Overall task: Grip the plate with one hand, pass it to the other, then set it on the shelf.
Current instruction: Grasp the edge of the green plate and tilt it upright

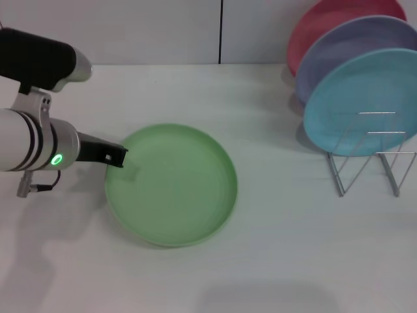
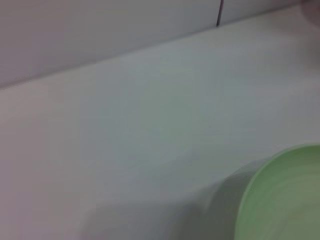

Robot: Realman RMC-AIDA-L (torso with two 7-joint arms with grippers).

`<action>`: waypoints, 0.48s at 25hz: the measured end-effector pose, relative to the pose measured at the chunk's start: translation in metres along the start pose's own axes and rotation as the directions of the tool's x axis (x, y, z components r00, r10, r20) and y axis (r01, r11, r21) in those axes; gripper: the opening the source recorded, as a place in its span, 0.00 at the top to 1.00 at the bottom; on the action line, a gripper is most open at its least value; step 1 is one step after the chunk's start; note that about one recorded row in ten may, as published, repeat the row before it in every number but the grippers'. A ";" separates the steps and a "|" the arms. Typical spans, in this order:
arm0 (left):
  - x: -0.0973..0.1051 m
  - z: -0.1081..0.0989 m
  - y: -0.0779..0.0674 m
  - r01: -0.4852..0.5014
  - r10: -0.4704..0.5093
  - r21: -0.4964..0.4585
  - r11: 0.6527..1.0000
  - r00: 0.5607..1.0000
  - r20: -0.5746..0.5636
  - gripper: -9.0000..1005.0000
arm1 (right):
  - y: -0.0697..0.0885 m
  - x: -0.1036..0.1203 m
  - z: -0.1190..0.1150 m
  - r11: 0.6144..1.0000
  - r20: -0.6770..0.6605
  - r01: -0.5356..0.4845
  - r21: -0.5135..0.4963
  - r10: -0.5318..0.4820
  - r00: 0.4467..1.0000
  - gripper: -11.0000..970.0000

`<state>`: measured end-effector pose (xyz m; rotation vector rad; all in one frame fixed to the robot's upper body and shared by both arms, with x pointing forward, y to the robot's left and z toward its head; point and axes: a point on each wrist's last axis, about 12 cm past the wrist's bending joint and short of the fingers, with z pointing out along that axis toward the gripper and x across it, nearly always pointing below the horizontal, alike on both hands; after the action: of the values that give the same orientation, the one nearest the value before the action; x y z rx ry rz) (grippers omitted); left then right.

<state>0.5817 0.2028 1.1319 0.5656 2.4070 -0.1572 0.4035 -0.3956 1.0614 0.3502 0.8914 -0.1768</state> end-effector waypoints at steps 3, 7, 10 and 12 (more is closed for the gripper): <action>-0.006 -0.004 0.000 -0.017 0.017 0.001 1.000 1.000 0.026 0.96 | 0.030 0.000 0.048 0.952 0.076 -0.102 -0.287 0.129 0.989 0.16; -0.014 -0.010 -0.002 -0.036 0.036 -0.001 0.999 0.997 0.063 0.96 | 0.084 0.003 0.115 0.747 -0.024 -0.207 -0.632 0.248 0.968 0.16; -0.019 -0.014 -0.004 -0.051 0.051 0.000 0.999 0.995 0.089 0.96 | 0.116 0.003 0.152 0.607 -0.183 -0.294 -0.738 0.239 0.954 0.16; -0.021 -0.018 -0.005 -0.056 0.056 0.000 0.998 0.993 0.104 0.96 | 0.147 0.003 0.182 0.506 -0.377 -0.412 -0.758 0.176 0.909 0.16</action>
<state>0.5836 0.1949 1.1594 0.6114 2.2883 -0.1622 0.5814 -0.3259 1.1967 -0.3945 1.0524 0.6432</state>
